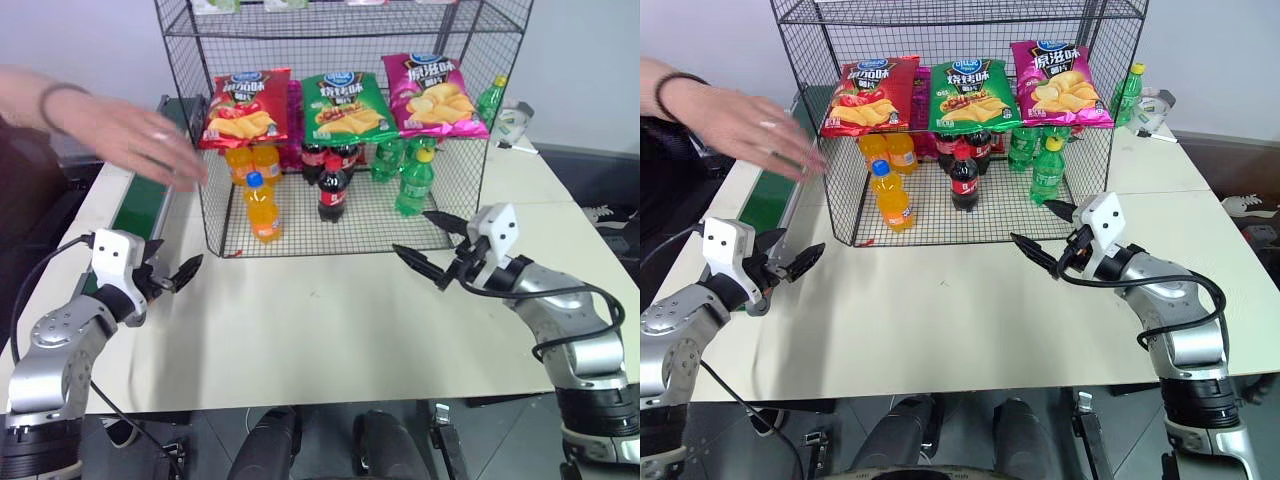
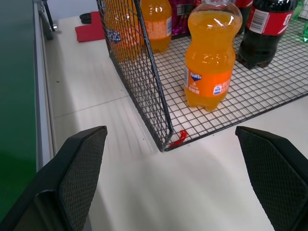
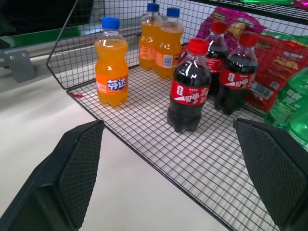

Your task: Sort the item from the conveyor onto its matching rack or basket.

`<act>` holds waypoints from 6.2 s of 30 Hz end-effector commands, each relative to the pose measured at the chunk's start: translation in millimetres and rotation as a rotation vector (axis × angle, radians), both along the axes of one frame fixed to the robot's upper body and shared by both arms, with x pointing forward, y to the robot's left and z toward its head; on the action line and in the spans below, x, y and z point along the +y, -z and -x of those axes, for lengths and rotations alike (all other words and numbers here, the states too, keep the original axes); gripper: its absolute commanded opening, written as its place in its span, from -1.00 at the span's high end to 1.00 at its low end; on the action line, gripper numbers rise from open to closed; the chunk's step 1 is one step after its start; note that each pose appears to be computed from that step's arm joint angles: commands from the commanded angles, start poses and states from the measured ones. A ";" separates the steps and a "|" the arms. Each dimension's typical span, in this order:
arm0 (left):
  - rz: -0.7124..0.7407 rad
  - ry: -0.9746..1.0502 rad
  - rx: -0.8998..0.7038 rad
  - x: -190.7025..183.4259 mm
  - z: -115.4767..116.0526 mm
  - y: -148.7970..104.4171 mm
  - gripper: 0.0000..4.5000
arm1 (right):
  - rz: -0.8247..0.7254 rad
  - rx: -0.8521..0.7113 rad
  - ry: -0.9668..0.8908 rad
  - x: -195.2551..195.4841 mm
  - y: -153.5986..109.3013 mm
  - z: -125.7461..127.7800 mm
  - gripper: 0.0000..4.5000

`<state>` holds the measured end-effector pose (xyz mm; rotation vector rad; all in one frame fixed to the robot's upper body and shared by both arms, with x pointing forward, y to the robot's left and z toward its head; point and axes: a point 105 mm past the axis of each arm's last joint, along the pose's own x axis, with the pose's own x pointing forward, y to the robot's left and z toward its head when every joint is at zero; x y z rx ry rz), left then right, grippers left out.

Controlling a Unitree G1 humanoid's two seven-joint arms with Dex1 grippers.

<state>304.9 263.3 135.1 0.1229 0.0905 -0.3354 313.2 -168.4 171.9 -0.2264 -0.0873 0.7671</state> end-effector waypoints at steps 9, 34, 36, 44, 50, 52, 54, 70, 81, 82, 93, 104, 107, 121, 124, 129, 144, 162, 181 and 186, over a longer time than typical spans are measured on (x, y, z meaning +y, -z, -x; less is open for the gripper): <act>-0.003 -0.043 -0.082 4.3 -3.3 -17.2 -0.98 | -0.002 -0.051 -0.008 3.3 -10.6 -0.2 -1.00; -0.026 -0.061 -0.136 11.2 3.8 -23.6 -0.98 | -0.016 -0.045 -0.025 12.8 -8.7 -0.5 -1.00; -0.022 -0.064 -0.143 12.3 5.5 -24.1 -0.98 | -0.018 -0.046 -0.028 13.9 -8.8 -0.7 -1.00; -0.010 -0.140 -0.156 27.0 7.8 -25.6 -0.98 | -0.025 -0.049 -0.041 18.3 -9.4 -1.9 -1.00; 0.003 -0.316 -0.193 57.6 5.2 -30.4 -0.98 | -0.037 -0.051 -0.062 26.2 -10.0 -1.8 -1.00; 0.024 -0.379 -0.199 68.9 5.5 -31.0 -0.98 | -0.041 -0.052 -0.068 28.7 -10.0 -1.4 -1.00; 0.041 -0.421 -0.212 75.8 6.0 -32.2 -0.98 | -0.047 -0.053 -0.076 31.9 -10.2 -0.9 -1.00; 0.111 -0.504 -0.230 90.0 2.5 -25.4 -0.98 | -0.088 -0.046 -0.149 60.3 -8.3 5.2 -1.00; 0.107 -0.499 -0.217 88.1 -2.5 -18.0 -0.98 | -0.099 -0.038 -0.231 79.8 -8.7 14.0 -1.00; 0.104 -0.503 -0.213 88.2 -2.8 -17.1 -0.98 | -0.101 -0.036 -0.247 83.9 -8.7 16.1 -1.00; 0.042 -0.602 -0.224 103.9 -0.4 -16.1 -0.98 | -0.129 -0.025 -0.334 110.6 -9.6 27.6 -1.00; 0.050 -0.552 -0.237 102.3 -2.6 -18.6 -0.98 | -0.140 -0.024 -0.336 113.2 -10.1 26.4 -1.00; 0.048 -0.544 -0.236 102.0 -3.8 -19.1 -0.98 | -0.140 -0.023 -0.334 113.1 -10.0 26.3 -1.00; 0.034 -0.486 -0.322 96.8 -7.3 -43.2 -0.98 | -0.141 -0.023 -0.329 113.5 -10.0 25.7 -1.00; 0.044 -0.496 -0.330 98.8 -6.7 -45.5 -0.98 | -0.141 -0.021 -0.329 113.6 -9.7 26.3 -1.00; 0.051 -0.491 -0.330 98.3 -6.9 -46.1 -0.98 | -0.140 -0.019 -0.331 113.6 -9.4 26.9 -1.00; 0.071 -0.481 -0.354 94.8 -1.2 -50.5 -0.12 | -0.140 -0.012 -0.340 114.5 -8.0 28.5 -1.00; 0.144 0.094 -0.450 -20.6 2.5 -127.1 -0.12 | -0.129 -0.024 -0.319 107.3 -11.4 24.1 -1.00; 0.118 -0.108 -0.302 -107.4 -126.1 -35.2 -0.12 | -0.098 -0.062 -0.160 71.6 -15.7 11.4 -1.00; 0.113 -0.183 -0.341 -105.1 -143.1 -36.0 -0.12 | -0.098 -0.065 -0.144 68.9 -15.5 13.0 -1.00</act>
